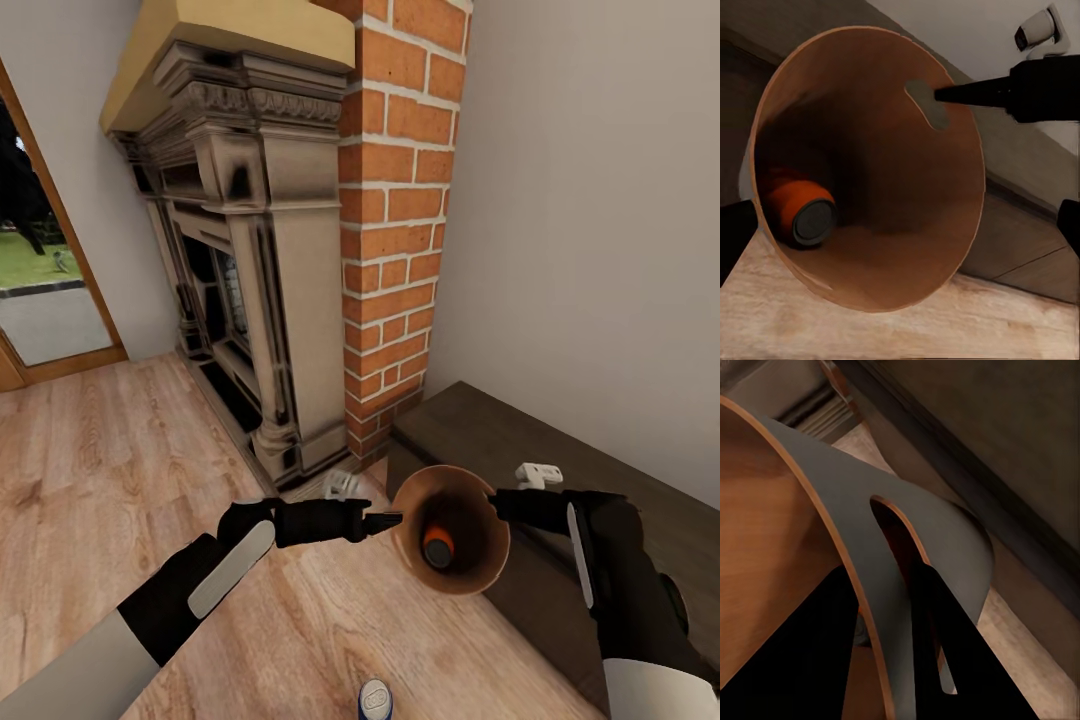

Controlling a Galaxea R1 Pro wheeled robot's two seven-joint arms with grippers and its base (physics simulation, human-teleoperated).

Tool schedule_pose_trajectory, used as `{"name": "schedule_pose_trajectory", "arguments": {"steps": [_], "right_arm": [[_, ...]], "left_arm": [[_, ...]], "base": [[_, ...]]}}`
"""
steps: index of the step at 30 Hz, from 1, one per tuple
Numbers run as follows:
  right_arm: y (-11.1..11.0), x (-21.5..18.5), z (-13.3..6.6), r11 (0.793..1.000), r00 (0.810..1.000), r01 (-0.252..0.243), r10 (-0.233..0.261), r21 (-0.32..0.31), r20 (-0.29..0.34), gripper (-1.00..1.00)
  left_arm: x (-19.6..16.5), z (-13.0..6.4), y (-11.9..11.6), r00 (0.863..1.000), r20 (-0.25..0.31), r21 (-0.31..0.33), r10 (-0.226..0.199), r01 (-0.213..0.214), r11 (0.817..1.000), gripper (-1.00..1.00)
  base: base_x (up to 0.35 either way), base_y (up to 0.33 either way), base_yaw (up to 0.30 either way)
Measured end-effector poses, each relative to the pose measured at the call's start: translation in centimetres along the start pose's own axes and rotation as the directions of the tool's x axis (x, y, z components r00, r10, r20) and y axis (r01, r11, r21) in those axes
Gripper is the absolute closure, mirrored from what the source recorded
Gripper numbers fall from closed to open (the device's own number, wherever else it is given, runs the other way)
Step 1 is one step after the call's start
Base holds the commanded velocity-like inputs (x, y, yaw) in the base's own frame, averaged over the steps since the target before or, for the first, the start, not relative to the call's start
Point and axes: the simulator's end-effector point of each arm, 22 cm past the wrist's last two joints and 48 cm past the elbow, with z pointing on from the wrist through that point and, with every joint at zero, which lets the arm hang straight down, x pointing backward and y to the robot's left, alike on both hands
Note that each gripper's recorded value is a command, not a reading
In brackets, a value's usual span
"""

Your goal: Put the three can of soda from the living room inside the tash can in the kitchen.

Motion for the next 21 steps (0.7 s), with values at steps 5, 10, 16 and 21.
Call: {"name": "schedule_pose_trajectory", "arguments": {"steps": [5,10,16,21], "right_arm": [[-0.7,-0.1,-0.3,1.000,1.000,-0.024,0.024,-0.020,0.006,1.00],[-0.6,-0.1,-0.3,1.000,1.000,-0.024,0.024,-0.020,0.006,1.00],[-0.7,-0.1,-0.3,0.999,1.000,-0.024,0.024,-0.021,0.006,1.00],[-0.7,-0.1,-0.3,0.999,1.000,-0.023,0.023,-0.022,0.006,1.00]], "left_arm": [[-0.9,0.7,-1.6,0.999,0.035,0.039,-0.018,0.017,0.999,-1.00],[-1.0,1.6,-2.8,0.997,0.044,0.072,-0.056,0.053,0.996,-1.00],[-0.9,1.6,-2.6,0.997,0.042,0.069,-0.060,0.057,0.996,-1.00],[-0.7,1.3,-2.2,0.998,0.032,0.061,-0.056,0.054,0.997,-1.00]], "base": [[0.000,0.000,0.000],[0.000,0.000,0.000],[0.000,0.000,0.000],[0.000,0.000,0.000]]}}
